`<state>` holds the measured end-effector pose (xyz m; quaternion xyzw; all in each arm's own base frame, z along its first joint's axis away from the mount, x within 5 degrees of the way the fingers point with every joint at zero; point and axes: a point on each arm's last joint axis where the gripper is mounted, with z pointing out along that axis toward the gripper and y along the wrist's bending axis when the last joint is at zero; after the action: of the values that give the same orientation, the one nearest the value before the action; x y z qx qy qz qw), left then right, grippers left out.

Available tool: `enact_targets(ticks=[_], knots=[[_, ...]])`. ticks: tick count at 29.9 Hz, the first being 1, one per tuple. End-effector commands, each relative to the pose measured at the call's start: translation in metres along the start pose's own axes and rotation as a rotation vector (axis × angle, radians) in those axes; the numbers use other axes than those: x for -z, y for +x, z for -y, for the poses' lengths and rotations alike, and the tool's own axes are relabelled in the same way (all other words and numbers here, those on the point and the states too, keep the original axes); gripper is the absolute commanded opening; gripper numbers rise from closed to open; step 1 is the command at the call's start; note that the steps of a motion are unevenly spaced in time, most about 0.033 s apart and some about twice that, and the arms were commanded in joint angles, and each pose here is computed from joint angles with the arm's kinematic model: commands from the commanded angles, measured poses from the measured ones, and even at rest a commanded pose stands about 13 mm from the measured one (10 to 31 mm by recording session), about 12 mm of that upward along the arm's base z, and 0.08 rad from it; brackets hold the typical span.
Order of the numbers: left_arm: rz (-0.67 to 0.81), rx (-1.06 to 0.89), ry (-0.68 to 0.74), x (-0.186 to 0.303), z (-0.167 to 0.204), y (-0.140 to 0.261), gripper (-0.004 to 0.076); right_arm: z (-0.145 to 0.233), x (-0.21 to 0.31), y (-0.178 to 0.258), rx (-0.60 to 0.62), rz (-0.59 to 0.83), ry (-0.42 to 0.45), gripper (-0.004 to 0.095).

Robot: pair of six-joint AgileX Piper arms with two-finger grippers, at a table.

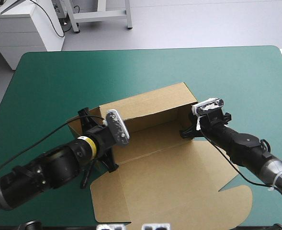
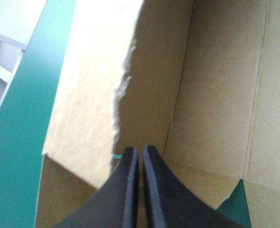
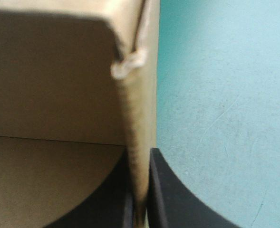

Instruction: Fold the box

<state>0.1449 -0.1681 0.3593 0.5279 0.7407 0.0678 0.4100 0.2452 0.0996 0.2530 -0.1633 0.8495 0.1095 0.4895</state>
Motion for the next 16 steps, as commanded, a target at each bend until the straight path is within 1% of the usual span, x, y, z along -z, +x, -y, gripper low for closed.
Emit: enact_targets(ticks=[1, 5, 8, 11, 13, 16], knots=[[0.112, 0.079, -0.021, 0.024, -0.026, 0.005, 0.0014, -0.002, 0.008, -0.017, -0.015, 0.065, -0.023, -0.002], [0.084, 0.163, -0.035, 0.026, -0.052, 0.028, 0.0014, -0.002, 0.008, -0.017, -0.015, 0.065, -0.021, -0.002], [0.094, 0.235, -0.022, 0.025, -0.07, 0.043, 0.0014, -0.002, 0.008, -0.017, -0.017, 0.065, -0.018, -0.002], [0.167, 0.371, -0.015, 0.027, -0.087, 0.054, 0.0014, 0.0, 0.008, -0.016, -0.018, 0.062, -0.003, -0.002], [0.203, 0.446, -0.05, 0.03, -0.101, 0.065, 0.0014, 0.0, 0.008, -0.016, -0.018, 0.062, 0.0, -0.002], [0.219, 0.562, -0.116, 0.035, -0.121, 0.086, 0.0014, 0.001, 0.008, -0.016, -0.025, 0.06, 0.016, -0.002]])
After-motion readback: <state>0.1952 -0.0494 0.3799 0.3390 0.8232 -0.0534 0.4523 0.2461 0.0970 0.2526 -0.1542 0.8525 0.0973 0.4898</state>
